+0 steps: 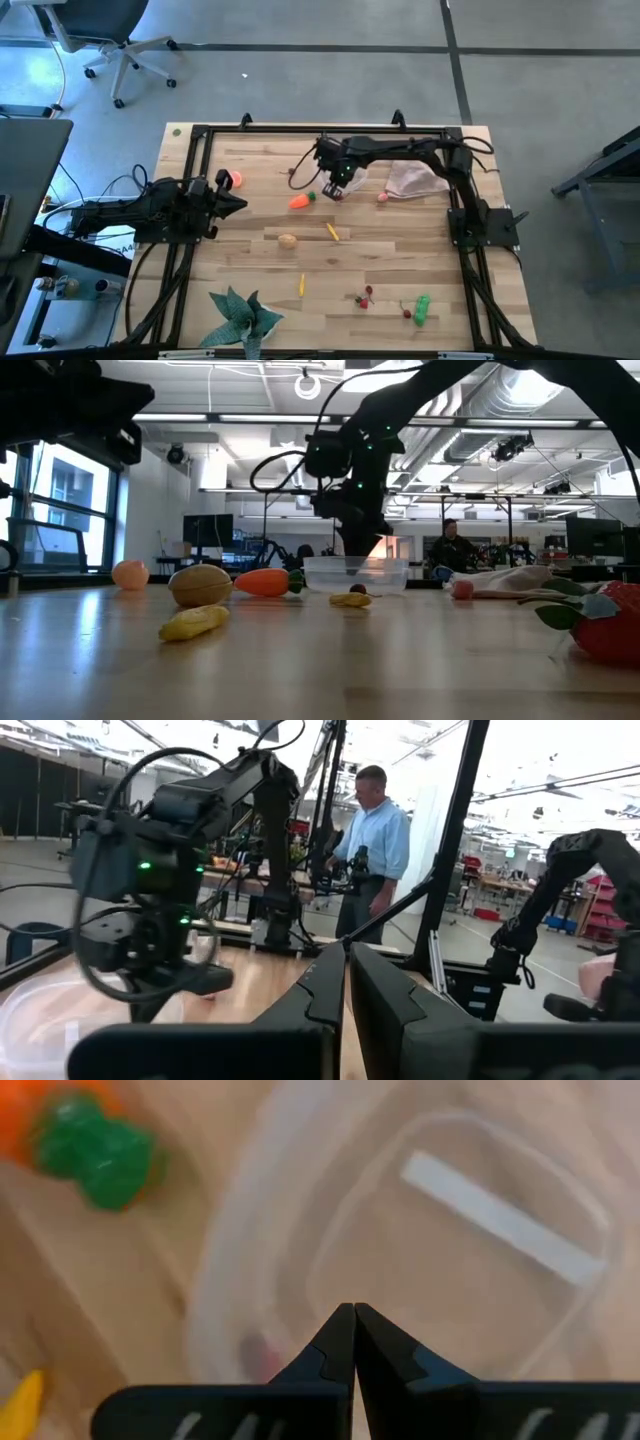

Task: Pick and placing Produce into tupperware
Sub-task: Adjust the transparent bin, then put the pink peach into the transparent bin

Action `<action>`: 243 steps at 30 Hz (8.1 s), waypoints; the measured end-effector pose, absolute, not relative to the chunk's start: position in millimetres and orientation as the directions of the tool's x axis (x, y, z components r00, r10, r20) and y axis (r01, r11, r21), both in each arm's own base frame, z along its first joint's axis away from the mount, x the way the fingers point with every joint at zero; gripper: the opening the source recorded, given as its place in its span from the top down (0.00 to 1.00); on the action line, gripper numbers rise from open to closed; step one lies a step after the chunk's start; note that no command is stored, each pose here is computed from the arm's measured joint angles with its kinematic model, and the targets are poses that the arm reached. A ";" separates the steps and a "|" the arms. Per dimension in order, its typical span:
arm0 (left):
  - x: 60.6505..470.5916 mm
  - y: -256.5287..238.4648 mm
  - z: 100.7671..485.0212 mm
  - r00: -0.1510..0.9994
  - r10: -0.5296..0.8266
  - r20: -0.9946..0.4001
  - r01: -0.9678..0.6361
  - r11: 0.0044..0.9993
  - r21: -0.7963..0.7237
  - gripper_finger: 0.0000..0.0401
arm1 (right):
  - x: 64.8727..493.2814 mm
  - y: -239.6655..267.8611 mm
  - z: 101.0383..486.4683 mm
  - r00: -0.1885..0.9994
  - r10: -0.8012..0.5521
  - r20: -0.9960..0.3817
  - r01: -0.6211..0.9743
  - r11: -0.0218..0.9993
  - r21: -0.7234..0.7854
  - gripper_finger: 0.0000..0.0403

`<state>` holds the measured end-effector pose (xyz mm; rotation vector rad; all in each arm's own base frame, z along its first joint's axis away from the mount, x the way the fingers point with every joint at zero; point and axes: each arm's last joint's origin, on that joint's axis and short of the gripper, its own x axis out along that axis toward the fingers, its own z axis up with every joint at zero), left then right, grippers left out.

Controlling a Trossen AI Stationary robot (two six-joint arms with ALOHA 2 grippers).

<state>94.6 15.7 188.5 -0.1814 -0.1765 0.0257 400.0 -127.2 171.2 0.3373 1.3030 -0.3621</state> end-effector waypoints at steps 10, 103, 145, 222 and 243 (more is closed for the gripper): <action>94.7 15.7 188.3 0.985 0.041 0.170 -0.009 0.983 -0.184 0.97 | 409.1 -90.1 170.8 0.220 -0.056 -0.974 0.410 0.911 0.040 1.00; 94.8 16.7 187.3 0.984 0.076 0.160 -0.050 0.985 -0.163 0.97 | 200.5 -26.7 304.3 0.710 -0.258 -0.655 0.497 0.842 0.208 1.00; 94.7 16.8 187.5 0.984 0.079 0.162 -0.061 0.992 -0.111 0.97 | 147.5 -3.0 280.9 0.911 -0.063 -0.408 0.059 0.998 -0.023 1.00; 162.1 140.7 275.9 -0.042 0.239 -0.970 -0.999 -0.002 0.043 0.97 | 147.5 -5.2 281.2 0.909 -0.097 -0.406 0.088 0.995 -0.040 1.00; 129.9 158.4 195.3 0.083 0.079 -0.993 -0.983 -0.157 -0.095 0.97 | 147.5 -5.2 281.2 0.909 -0.097 -0.406 0.089 0.995 -0.040 1.00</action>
